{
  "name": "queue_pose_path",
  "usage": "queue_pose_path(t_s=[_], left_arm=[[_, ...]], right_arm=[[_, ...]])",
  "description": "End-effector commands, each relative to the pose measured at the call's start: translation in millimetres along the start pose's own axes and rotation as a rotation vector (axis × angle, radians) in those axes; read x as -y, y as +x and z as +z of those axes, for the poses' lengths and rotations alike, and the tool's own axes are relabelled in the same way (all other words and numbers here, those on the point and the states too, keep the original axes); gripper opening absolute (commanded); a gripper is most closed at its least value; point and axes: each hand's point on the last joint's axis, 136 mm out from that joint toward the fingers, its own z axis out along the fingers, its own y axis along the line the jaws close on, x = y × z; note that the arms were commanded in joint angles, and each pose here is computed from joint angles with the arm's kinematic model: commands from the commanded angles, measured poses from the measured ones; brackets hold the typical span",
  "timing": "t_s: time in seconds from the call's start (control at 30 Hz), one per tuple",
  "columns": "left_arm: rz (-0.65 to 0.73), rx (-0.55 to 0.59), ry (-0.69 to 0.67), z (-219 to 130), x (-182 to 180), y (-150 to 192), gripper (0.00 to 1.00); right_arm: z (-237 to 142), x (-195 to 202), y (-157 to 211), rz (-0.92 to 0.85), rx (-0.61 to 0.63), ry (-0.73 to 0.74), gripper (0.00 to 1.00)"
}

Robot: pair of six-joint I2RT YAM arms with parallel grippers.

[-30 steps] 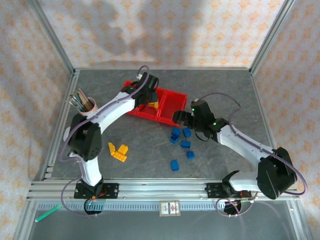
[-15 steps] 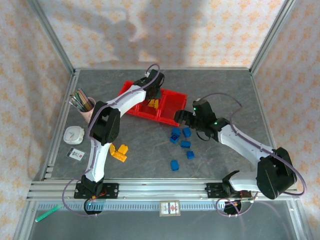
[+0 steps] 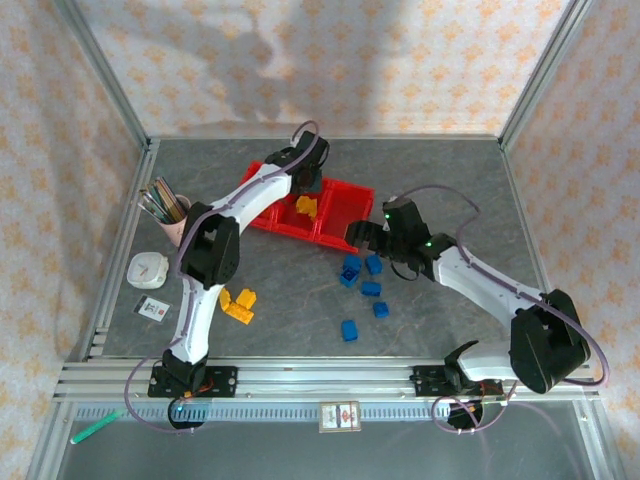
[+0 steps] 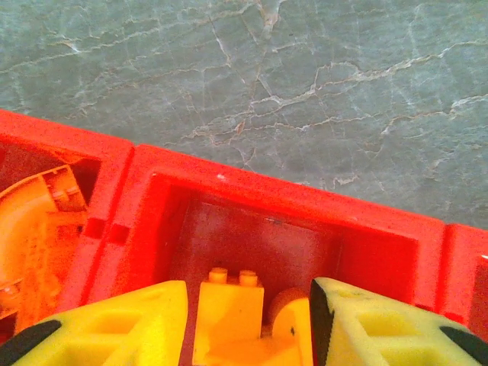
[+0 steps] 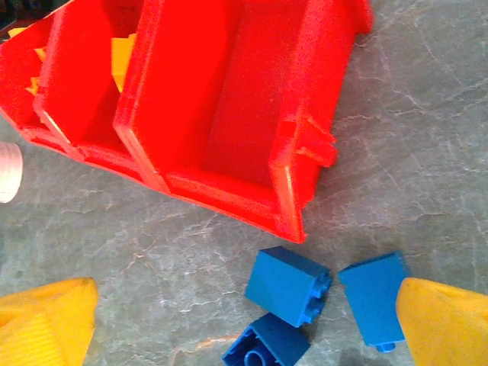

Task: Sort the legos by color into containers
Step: Pick up the lego from the bottom-left of the table.

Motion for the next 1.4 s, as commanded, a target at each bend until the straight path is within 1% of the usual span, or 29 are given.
queue_pose_path(t_s=[0.0,0.1,0.27,0.37,0.43,0.53,0.63,0.77,0.9,0.97,1.07,1.17,1.27,1.37], left_arm=[[-0.022,0.045,0.003,-58.0,-14.5,-10.2,0.50],[-0.060,0.060,-0.002,-86.2,-33.0,4.4,0.50],[-0.135,0.074,-0.030,-123.5,-67.8,43.5,0.51],[-0.185,0.050,-0.063,-138.3,-90.5,75.9,0.53],[-0.210,0.027,-0.112,-146.8,-109.9,100.6,0.53],[-0.283,-0.004,-0.177,-156.8,-136.1,137.4,0.54],[-0.334,-0.036,-0.228,-164.1,-157.6,171.3,0.56],[-0.390,-0.082,-0.280,-163.6,-177.5,212.0,0.57],[-0.440,-0.107,-0.322,-157.8,-191.9,240.5,0.57],[-0.449,-0.112,-0.277,-153.9,-184.6,240.4,0.58],[-0.481,-0.120,-0.315,-149.7,-192.4,247.5,0.58],[-0.509,-0.142,-0.369,-140.4,-205.0,264.3,0.58],[-0.541,-0.141,-0.345,-130.9,-202.6,267.4,0.58],[-0.563,-0.166,-0.321,-119.8,-200.7,276.9,0.57]], right_arm=[[-9.4,-18.8,-11.9,-0.038,0.026,-0.054,1.00],[-9.8,-23.0,-3.8,-0.070,0.004,-0.054,1.00],[-7.1,-37.3,18.7,-0.149,-0.041,-0.072,1.00],[-3.6,-49.5,37.9,-0.200,-0.074,-0.095,1.00],[-0.7,-58.2,53.5,-0.235,-0.100,-0.110,1.00],[4.3,-67.5,75.1,-0.280,-0.134,-0.120,1.00],[7.7,-77.6,94.0,-0.304,-0.160,-0.142,1.00],[13.5,-91.4,116.9,-0.337,-0.193,-0.172,1.00],[20.7,-100.3,132.2,-0.363,-0.215,-0.175,1.00],[22.3,-104.5,136.3,-0.372,-0.221,-0.180,1.00],[23.7,-107.1,136.9,-0.374,-0.218,-0.185,1.00],[24.0,-106.9,134.8,-0.373,-0.207,-0.180,1.00],[24.0,-106.8,133.6,-0.372,-0.202,-0.176,1.00],[23.3,-105.7,133.1,-0.374,-0.200,-0.171,1.00]])
